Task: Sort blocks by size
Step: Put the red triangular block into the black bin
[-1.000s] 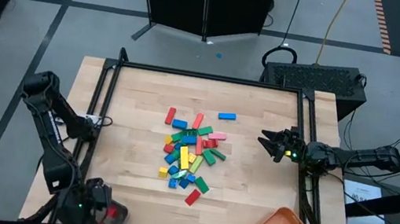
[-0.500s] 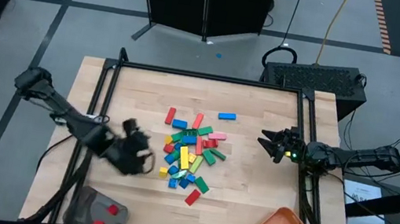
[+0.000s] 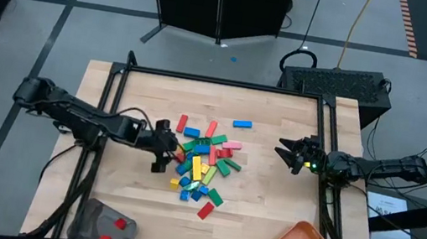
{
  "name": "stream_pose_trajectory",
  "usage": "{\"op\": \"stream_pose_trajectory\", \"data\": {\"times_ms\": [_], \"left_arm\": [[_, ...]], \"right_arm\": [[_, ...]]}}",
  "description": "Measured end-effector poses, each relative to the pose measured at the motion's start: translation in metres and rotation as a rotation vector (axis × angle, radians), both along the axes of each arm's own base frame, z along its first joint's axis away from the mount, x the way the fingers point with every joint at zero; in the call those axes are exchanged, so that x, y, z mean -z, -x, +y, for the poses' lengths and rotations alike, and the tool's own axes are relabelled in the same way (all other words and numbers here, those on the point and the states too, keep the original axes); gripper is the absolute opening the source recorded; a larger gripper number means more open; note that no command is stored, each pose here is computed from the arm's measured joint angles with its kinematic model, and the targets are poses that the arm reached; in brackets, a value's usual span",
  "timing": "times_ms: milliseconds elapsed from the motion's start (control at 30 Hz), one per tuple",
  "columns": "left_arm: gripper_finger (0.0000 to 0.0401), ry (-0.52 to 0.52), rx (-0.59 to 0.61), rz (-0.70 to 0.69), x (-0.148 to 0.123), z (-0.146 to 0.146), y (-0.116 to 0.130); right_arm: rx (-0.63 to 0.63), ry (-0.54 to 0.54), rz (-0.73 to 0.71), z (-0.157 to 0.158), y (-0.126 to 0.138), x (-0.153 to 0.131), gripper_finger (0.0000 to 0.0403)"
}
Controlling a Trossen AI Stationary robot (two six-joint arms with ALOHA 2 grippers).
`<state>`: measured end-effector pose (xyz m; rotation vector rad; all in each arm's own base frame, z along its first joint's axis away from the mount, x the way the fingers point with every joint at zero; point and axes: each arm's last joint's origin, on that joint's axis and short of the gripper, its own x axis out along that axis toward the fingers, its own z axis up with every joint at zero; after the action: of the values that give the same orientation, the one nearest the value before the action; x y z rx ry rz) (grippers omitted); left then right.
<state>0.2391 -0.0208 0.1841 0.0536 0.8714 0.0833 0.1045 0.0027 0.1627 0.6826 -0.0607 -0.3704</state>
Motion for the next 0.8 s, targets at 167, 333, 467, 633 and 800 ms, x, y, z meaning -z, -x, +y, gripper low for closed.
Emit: {"op": "stream_pose_trajectory", "data": {"times_ms": [167, 333, 467, 633, 800], "left_arm": [[0.0278, -0.006, 0.036, 0.013, 0.011, 0.004, -0.005], [0.0278, 0.011, 0.089, 0.061, 0.029, 0.002, -0.014], [0.0278, 0.011, 0.075, 0.088, 0.043, 0.005, -0.02], [0.0278, 0.011, 0.059, 0.12, 0.057, 0.01, -0.026], [0.0244, 0.035, 0.072, 0.157, 0.066, 0.011, -0.027]], "right_arm": [[0.0, -0.001, 0.0, 0.0, 0.0, 0.0, 0.0329], [0.001, -0.004, -0.001, 0.0, 0.0, 0.0, 0.0329], [0.002, -0.014, -0.005, 0.0, 0.0, 0.0, 0.0329], [0.002, -0.014, -0.005, 0.0, 0.0, 0.0, 0.0329], [0.003, -0.021, -0.007, 0.0, 0.0, 0.0, 0.0329]]}}
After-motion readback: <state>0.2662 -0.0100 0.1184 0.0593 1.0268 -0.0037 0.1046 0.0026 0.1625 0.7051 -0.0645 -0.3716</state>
